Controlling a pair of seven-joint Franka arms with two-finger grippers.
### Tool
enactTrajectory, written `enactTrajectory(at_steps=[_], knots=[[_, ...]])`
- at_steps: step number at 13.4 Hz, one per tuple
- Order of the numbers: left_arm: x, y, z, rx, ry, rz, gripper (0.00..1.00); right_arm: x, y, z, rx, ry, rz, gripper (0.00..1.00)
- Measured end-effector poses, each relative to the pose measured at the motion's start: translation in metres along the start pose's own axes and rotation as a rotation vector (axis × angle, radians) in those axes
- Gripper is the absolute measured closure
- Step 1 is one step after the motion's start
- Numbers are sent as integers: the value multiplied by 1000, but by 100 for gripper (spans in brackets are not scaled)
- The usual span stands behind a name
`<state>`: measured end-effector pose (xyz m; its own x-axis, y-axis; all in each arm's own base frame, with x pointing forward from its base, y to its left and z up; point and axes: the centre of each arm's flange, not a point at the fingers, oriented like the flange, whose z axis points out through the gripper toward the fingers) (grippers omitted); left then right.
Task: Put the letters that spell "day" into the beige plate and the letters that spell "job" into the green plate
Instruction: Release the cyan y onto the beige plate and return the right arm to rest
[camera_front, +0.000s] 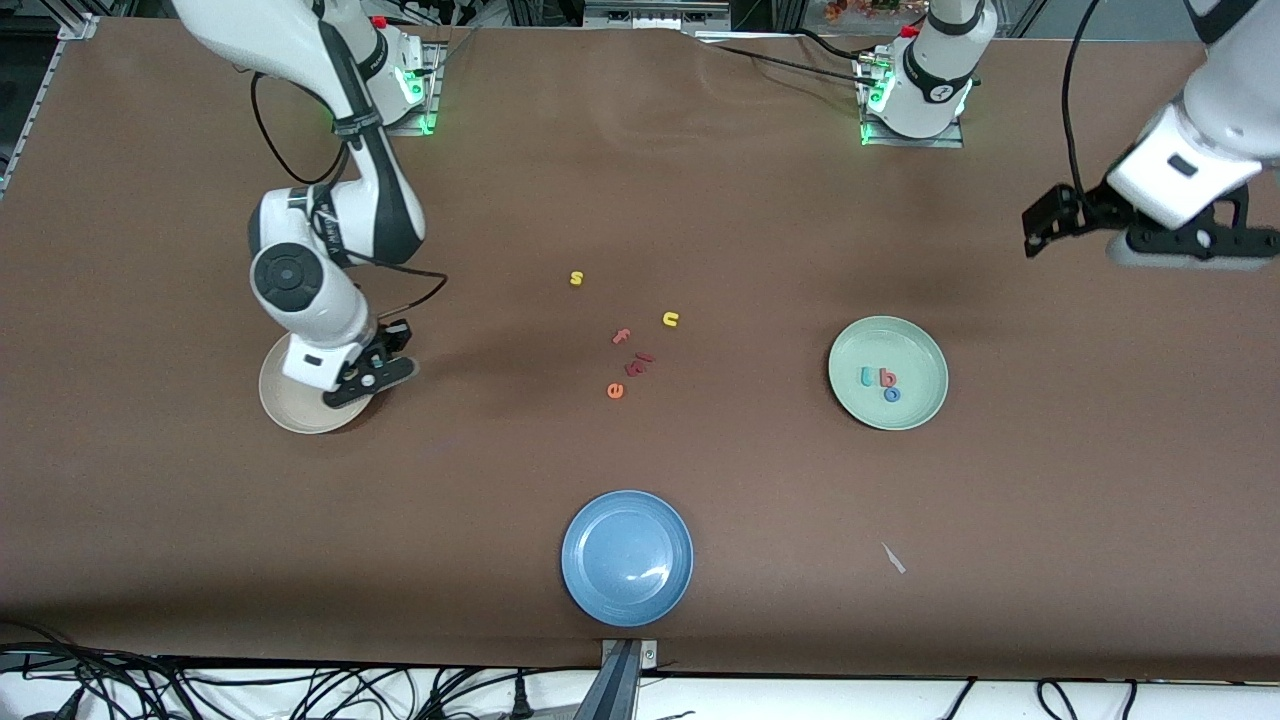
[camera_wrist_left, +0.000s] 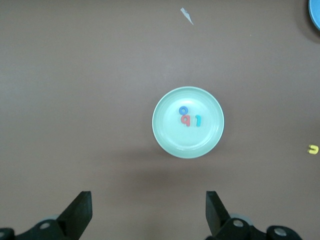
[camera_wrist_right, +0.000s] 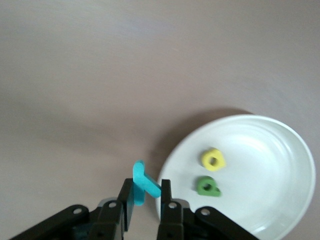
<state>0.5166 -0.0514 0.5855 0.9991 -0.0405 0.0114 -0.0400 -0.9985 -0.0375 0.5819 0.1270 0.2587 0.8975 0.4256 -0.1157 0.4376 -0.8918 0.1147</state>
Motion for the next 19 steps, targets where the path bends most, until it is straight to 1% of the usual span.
enactTrajectory(at_steps=[1,3,4,7,8,10,11,14,17,19], knots=[[-9,0,-4,2,11,1,0,-3,15,5,-1,-7,27,75],[-11,0,-5,2,19,0,0,-8,43,16,-6,-16,73,75],[-9,-1,-3,2,18,-1,0,-9,56,20,-10,-17,93,69],[12,-12,-11,-4,10,-21,0,0,61,15,-17,-5,102,38],[22,-14,-14,-7,7,-22,0,4,56,11,-12,-10,112,26],[36,-10,-14,-11,-1,-12,0,12,39,1,8,-44,162,4],[39,-8,-12,-11,-6,-8,0,17,26,-5,18,-68,188,0],[40,-11,-10,-11,-18,-13,0,28,-10,-31,32,-157,260,0],[38,-13,-9,-11,-36,-17,0,29,-27,-44,30,-212,291,0],[37,-13,-9,-10,-41,-17,0,29,-36,-49,27,-227,295,0]])
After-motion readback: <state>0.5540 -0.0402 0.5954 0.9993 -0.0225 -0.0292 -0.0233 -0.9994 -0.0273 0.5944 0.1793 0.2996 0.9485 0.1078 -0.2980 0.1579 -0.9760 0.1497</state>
